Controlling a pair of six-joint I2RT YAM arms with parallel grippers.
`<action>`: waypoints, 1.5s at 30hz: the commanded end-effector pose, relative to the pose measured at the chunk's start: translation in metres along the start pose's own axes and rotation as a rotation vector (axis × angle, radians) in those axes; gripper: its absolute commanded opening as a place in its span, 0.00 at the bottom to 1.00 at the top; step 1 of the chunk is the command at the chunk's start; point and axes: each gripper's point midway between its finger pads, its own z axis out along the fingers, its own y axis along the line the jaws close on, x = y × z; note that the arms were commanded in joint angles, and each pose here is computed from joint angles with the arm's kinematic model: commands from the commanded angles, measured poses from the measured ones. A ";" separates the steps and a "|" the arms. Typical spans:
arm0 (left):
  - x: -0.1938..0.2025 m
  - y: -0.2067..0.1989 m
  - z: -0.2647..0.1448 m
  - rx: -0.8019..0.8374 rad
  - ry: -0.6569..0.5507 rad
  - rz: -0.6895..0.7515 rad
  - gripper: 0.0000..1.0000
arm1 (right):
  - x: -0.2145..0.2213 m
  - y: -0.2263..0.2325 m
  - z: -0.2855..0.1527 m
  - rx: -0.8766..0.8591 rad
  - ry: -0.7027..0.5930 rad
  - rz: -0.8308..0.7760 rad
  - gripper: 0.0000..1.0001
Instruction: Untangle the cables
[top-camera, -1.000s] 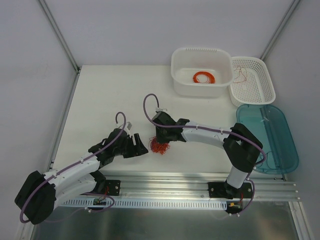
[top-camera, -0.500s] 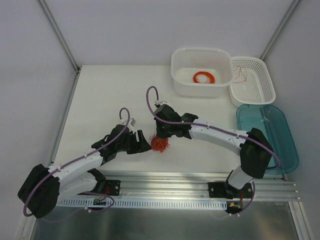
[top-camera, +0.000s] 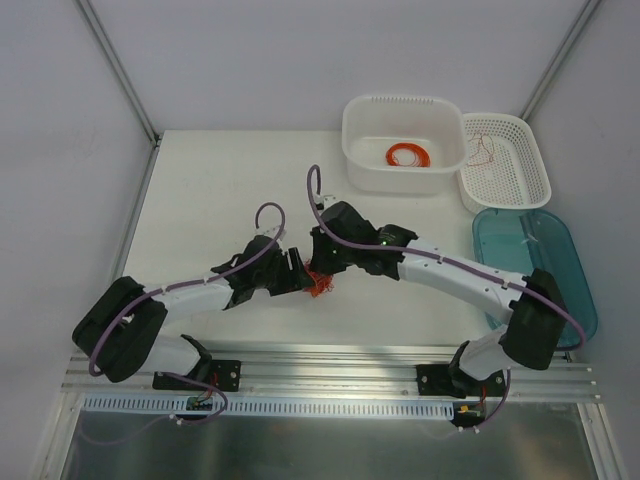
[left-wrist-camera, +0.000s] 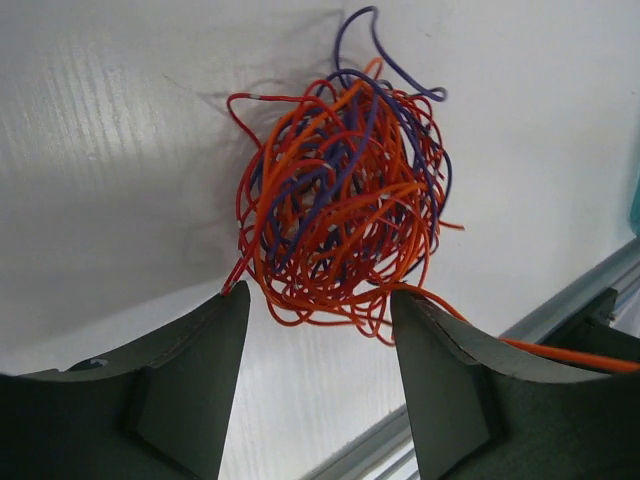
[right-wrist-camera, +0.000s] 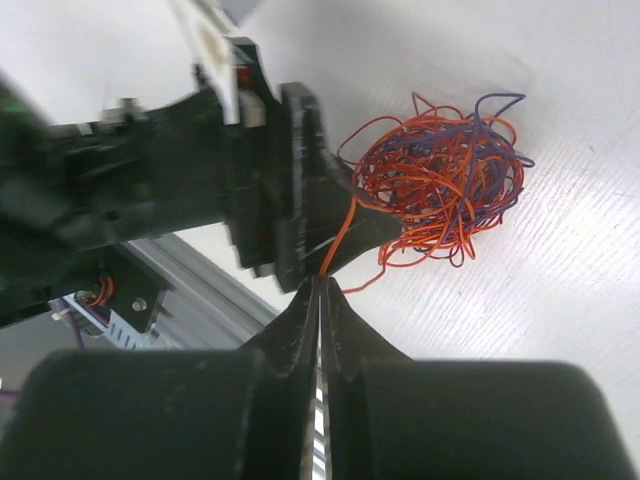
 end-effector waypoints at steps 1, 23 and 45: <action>-0.014 -0.005 0.013 -0.019 -0.055 -0.029 0.58 | -0.022 0.021 -0.032 -0.097 -0.094 -0.030 0.01; -0.086 0.080 0.001 -0.406 -0.292 -0.276 0.45 | -0.123 0.022 -0.243 -0.186 -0.498 -0.182 0.01; -0.091 0.080 -0.033 -0.294 -0.169 -0.203 0.01 | -0.048 -0.019 -0.086 -0.260 -0.125 -0.110 0.41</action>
